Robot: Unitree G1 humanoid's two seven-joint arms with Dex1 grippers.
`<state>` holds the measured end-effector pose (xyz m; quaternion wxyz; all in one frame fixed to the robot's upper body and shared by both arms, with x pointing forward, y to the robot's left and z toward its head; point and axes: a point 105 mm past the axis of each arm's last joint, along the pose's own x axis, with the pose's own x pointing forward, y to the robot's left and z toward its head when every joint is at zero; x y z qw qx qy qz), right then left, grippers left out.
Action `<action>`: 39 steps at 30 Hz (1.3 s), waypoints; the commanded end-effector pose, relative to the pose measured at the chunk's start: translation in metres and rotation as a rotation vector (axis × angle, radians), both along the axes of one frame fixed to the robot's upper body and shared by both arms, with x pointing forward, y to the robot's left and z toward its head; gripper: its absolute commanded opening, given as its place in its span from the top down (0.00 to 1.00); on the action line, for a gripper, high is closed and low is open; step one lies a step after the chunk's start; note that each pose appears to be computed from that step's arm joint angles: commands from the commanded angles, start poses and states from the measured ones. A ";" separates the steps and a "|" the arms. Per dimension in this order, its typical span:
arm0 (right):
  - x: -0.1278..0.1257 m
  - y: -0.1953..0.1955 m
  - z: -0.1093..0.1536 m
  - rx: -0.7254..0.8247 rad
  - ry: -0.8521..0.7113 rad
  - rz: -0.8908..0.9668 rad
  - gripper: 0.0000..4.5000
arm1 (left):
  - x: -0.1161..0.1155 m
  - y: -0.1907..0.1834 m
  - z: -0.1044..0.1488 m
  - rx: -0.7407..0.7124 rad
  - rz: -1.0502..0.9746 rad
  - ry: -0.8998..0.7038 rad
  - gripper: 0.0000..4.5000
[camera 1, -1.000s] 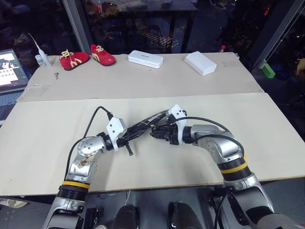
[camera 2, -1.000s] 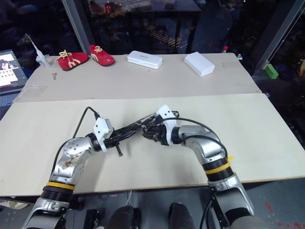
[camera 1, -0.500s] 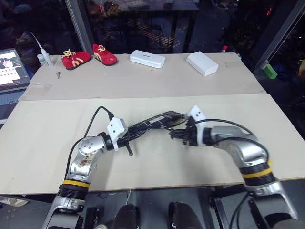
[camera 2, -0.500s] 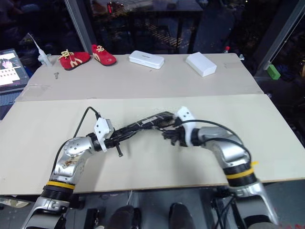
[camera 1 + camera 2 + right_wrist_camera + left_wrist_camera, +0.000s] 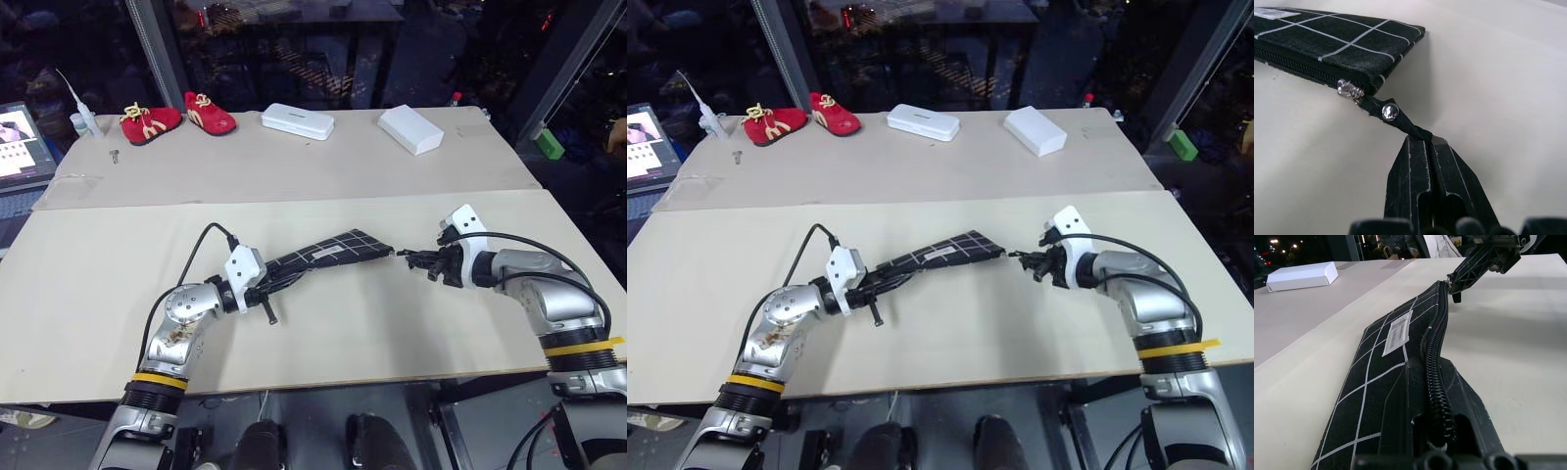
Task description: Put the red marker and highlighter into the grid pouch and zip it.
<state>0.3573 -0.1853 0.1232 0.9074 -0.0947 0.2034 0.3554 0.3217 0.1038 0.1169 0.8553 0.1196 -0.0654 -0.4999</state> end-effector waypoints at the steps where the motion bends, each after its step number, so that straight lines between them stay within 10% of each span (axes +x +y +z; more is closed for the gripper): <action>1: -0.012 0.017 0.009 0.050 -0.010 0.075 0.65 | 0.001 0.000 0.012 -0.006 -0.008 -0.056 1.00; 8: -0.034 -0.022 0.025 0.074 -0.008 0.045 0.12 | 0.003 -0.016 0.012 0.044 -0.118 -0.080 1.00; 24: -0.084 -0.079 0.020 0.033 -0.042 -0.085 0.12 | 0.007 -0.038 -0.012 0.222 -0.344 -0.148 1.00; 33: -0.078 -0.083 0.008 0.025 -0.004 -0.100 0.10 | -0.003 -0.030 0.023 -0.034 -0.290 -0.068 0.31; 39: -0.068 -0.097 0.004 0.013 0.002 -0.127 0.10 | -0.006 -0.008 0.036 -0.141 -0.155 0.116 0.31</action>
